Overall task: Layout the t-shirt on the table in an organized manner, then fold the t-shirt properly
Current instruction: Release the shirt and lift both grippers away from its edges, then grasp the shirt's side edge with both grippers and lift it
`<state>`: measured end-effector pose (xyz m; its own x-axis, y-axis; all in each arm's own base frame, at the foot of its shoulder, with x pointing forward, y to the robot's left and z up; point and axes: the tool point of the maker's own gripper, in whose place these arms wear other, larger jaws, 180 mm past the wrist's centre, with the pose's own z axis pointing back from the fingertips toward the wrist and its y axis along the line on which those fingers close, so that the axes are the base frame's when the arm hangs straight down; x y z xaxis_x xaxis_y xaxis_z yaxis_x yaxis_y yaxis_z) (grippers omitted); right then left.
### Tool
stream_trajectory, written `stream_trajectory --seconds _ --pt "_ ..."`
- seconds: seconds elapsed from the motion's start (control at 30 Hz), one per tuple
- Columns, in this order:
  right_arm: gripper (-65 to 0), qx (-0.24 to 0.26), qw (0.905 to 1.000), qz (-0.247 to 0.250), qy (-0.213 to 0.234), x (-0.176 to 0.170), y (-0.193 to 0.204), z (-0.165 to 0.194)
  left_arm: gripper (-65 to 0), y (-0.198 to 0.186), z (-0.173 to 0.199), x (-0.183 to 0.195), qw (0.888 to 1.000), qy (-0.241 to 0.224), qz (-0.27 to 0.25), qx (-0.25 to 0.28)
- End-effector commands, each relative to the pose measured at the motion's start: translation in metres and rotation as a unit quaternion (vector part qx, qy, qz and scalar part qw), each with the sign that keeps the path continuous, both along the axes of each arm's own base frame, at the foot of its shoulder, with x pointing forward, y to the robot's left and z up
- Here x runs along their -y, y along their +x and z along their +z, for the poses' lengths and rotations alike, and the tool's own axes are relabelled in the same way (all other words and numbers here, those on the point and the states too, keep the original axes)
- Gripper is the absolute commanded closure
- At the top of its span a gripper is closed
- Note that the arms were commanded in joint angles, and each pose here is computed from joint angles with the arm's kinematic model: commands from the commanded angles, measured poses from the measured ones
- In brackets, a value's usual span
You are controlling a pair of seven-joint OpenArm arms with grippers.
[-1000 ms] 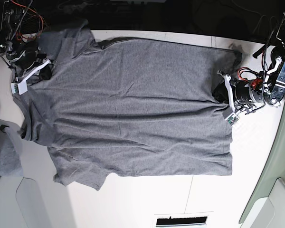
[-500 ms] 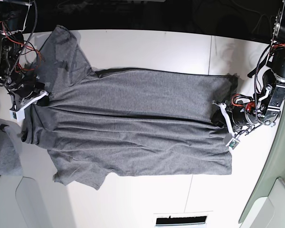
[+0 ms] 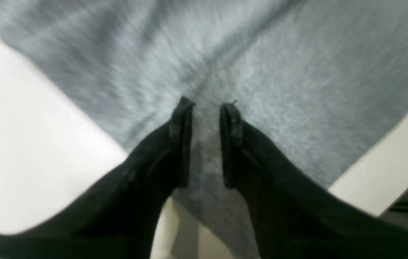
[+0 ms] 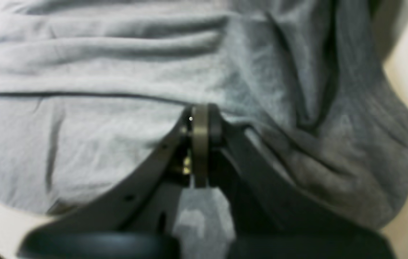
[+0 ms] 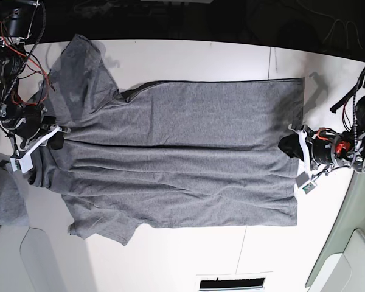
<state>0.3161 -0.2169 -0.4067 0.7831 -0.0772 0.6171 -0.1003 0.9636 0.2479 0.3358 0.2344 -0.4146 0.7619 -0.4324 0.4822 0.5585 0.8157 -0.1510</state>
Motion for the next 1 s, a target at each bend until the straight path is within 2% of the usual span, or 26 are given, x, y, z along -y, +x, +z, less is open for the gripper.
stream_trajectory --seconds 0.0,0.07,0.13,0.27,0.4,0.5,0.57,0.63,0.8,0.97 --pt "-2.6 0.013 0.9999 0.002 -0.009 0.008 0.0 0.01 -16.6 0.007 0.015 -0.009 1.0 0.002 0.0 0.013" --pt "-8.4 0.003 0.9999 0.006 -0.013 0.008 -0.016 0.006 -19.5 0.0 0.015 -0.018 1.0 0.006 0.004 0.004" --pt "-11.0 -0.011 0.9998 0.004 -0.018 0.012 -0.034 -0.001 -21.7 -0.012 0.012 -0.028 1.0 0.005 0.013 -0.011" --pt "-11.4 -0.024 0.9993 -0.025 -0.014 0.029 -0.07 -0.001 -21.7 -0.043 0.006 -0.041 0.997 -0.03 0.052 -0.051" --pt "-12.8 -0.033 0.9969 -0.072 -0.002 0.057 -0.108 0.0 -21.7 -0.059 0.01 -0.061 0.987 -0.086 0.132 -0.041" --pt "-21.6 -0.043 0.9956 -0.083 0.0 0.069 -0.131 -0.002 -22.4 -0.067 0.013 -0.079 0.977 -0.103 0.183 -0.025" --pt "-27.6 -0.049 0.9948 -0.089 -0.005 0.074 -0.14 -0.005 -27.8 -0.074 0.011 -0.084 0.972 -0.113 0.205 -0.022" --pt "-30.7 -0.055 0.9942 -0.092 -0.009 0.076 -0.145 -0.009 -33.3 -0.082 0.006 -0.083 0.969 -0.121 0.214 -0.028" --pt "-30.9 -0.074 0.9929 -0.093 0.006 0.074 -0.154 -0.029 -33.7 -0.099 -0.016 -0.063 0.967 -0.131 0.214 -0.053" --pt "-30.9 -0.107 0.9906 -0.079 0.033 0.055 -0.165 -0.05 -33.7 -0.106 -0.031 -0.052 0.97 -0.115 0.205 -0.064"
